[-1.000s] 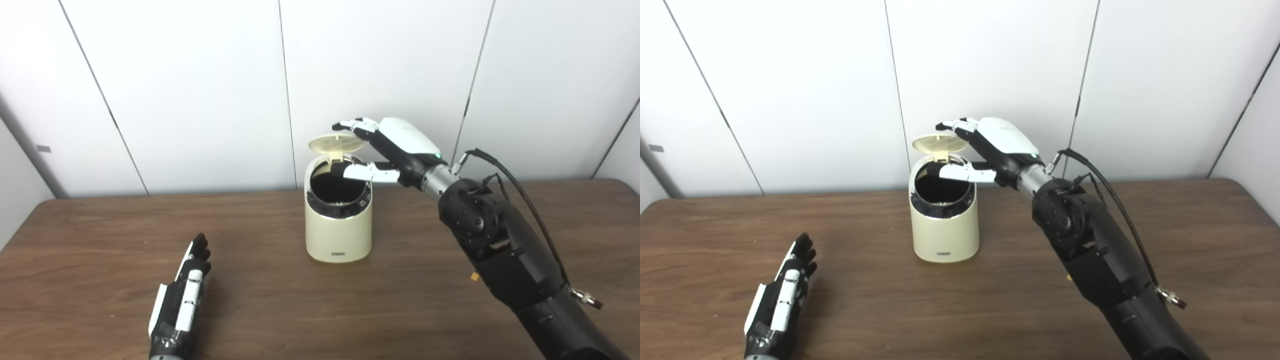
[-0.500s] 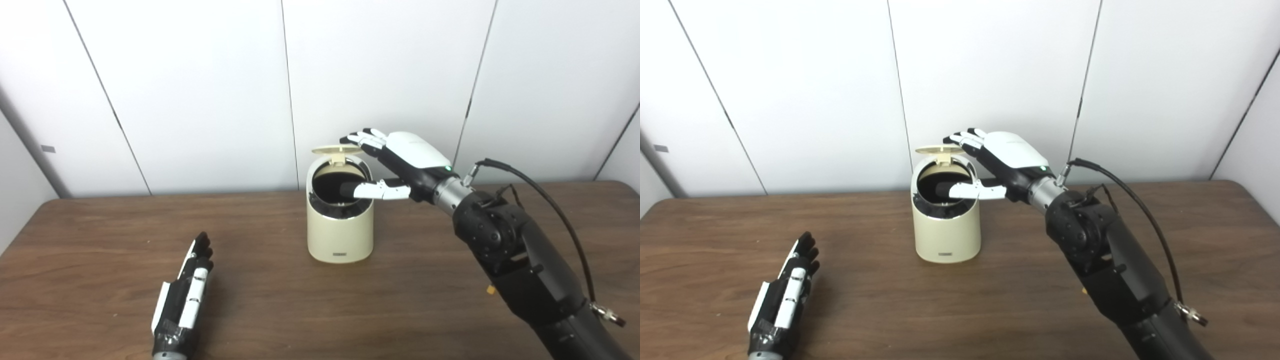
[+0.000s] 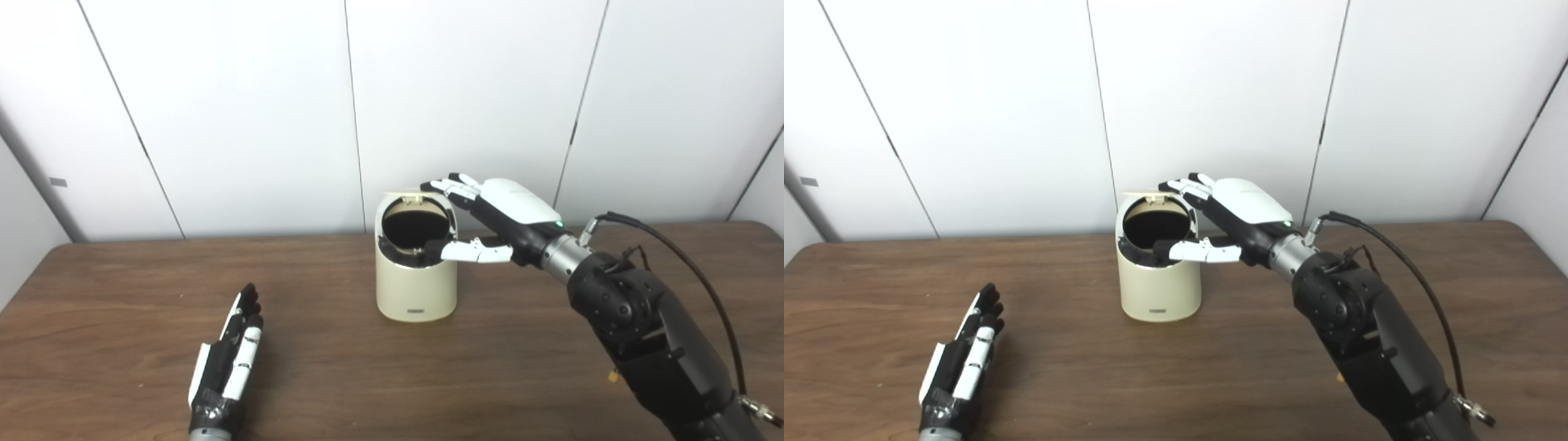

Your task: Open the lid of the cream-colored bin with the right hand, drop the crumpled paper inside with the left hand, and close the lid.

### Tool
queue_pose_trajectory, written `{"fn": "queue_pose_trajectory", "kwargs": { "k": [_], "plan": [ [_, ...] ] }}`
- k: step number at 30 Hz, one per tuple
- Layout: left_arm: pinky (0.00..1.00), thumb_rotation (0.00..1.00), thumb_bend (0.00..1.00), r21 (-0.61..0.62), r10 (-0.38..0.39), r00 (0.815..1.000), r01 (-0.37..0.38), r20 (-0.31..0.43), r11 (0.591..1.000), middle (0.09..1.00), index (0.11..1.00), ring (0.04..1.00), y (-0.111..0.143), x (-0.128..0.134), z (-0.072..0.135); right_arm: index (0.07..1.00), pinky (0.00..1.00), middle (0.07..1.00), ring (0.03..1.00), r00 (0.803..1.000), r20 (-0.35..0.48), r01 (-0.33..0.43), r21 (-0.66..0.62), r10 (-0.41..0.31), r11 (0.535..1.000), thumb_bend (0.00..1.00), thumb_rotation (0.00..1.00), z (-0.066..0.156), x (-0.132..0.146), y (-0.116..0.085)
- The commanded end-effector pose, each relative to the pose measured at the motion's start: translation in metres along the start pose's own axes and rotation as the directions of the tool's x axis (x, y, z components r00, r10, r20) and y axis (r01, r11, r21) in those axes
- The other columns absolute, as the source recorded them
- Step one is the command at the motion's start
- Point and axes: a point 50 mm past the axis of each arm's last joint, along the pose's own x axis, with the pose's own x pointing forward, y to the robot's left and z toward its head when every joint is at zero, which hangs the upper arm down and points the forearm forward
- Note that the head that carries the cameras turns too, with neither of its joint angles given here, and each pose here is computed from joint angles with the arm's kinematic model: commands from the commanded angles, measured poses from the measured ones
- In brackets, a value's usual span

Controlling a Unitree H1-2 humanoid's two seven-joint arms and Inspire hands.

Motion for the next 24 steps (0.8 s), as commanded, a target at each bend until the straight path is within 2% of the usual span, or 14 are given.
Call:
{"fn": "queue_pose_trajectory", "kwargs": {
  "k": [1, 7, 16, 24],
  "plan": [
    [1.00, 0.71, 0.38, -0.046, 0.000, 0.991, -0.007, -0.135, 0.999, 1.000, 1.000, 1.000, -0.015, -0.022, -0.036, 0.918, 0.96, 0.956, 1.000, 0.998, 0.037, 0.061, -0.034, -0.060, 0.998, 0.59, 1.00, 0.009, 0.001, -0.022],
    [1.00, 0.70, 0.37, -0.038, -0.001, 0.990, -0.004, -0.142, 0.999, 1.000, 1.000, 1.000, -0.016, -0.023, -0.035, 0.916, 0.96, 0.962, 0.999, 0.999, 0.040, 0.029, -0.069, -0.026, 0.997, 0.60, 1.00, 0.017, 0.000, -0.012],
    [1.00, 0.64, 0.35, -0.063, 0.003, 0.992, -0.012, -0.130, 0.998, 1.000, 1.000, 1.000, -0.017, -0.024, -0.034, 0.915, 0.98, 0.963, 1.000, 0.999, 0.044, -0.008, -0.103, 0.012, 0.995, 0.61, 1.00, 0.017, 0.000, 0.004],
    [1.00, 0.60, 0.36, -0.069, 0.007, 0.990, -0.017, -0.140, 0.997, 1.000, 1.000, 1.000, -0.018, -0.024, -0.033, 0.889, 0.97, 0.945, 1.000, 0.996, 0.086, 0.010, -0.265, 0.013, 0.964, 0.58, 1.00, 0.020, 0.004, 0.021]
  ]
}}
